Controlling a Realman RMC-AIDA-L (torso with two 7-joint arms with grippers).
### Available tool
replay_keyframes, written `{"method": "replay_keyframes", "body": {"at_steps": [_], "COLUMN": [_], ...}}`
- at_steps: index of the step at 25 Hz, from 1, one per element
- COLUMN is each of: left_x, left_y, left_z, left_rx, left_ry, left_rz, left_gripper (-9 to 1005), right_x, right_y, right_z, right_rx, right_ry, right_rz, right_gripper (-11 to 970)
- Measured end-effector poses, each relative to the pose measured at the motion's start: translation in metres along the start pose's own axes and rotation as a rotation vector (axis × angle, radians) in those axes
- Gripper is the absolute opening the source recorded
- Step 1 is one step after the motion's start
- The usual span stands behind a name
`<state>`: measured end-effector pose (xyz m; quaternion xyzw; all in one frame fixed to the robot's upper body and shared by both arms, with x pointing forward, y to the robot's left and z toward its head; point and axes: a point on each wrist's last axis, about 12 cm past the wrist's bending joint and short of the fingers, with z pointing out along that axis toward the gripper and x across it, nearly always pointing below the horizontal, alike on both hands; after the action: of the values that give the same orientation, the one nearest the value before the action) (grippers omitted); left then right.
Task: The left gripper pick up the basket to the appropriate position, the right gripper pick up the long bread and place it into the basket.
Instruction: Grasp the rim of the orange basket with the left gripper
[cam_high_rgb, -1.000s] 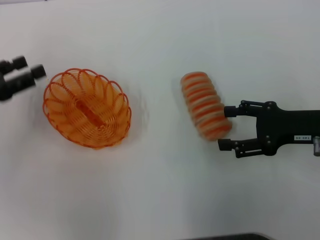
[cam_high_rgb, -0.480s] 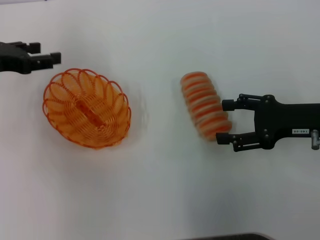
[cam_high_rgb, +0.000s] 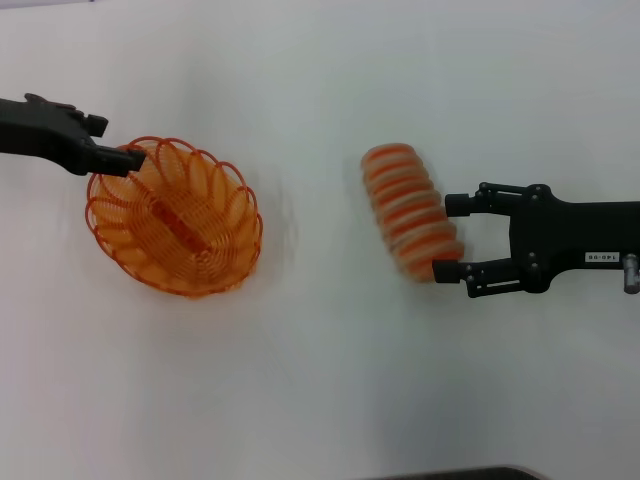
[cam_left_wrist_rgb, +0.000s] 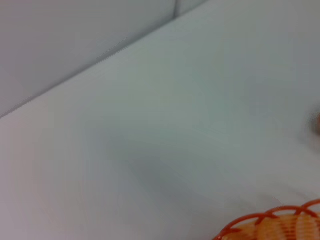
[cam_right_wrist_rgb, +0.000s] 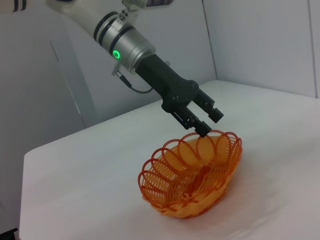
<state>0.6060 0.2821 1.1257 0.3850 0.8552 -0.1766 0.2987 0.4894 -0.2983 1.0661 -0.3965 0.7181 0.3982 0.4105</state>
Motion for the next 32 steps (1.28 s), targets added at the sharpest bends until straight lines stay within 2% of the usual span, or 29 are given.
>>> {"method": "replay_keyframes", "body": {"at_steps": [7,13,28,32], "left_x": [-0.016,-0.024,-0.022,-0.019], "left_y": [-0.001,-0.003,-0.011,-0.015], "left_z": [0.007,0.014,0.028,0.033], "left_rx": [-0.029,-0.061,-0.058,-0.051], "left_ry": [0.122,0.172,0.233,0.272], "left_rz": [0.069,0.105,0.152,0.171], "left_gripper": [720,721,720,582], "right_x": [-0.001,-0.001,-0.002,-0.003], "right_y": [0.000,0.001,0.000,-0.001], "right_z": [0.000,0.001,0.002,0.002], "right_rx": [-0.006,-0.012,-0.013,-0.011], "right_ry": [0.001,0.003,0.003,0.002], "right_rz": [-0.003,-0.004,-0.007,-0.009], "right_gripper": [930,929,925,924]}}
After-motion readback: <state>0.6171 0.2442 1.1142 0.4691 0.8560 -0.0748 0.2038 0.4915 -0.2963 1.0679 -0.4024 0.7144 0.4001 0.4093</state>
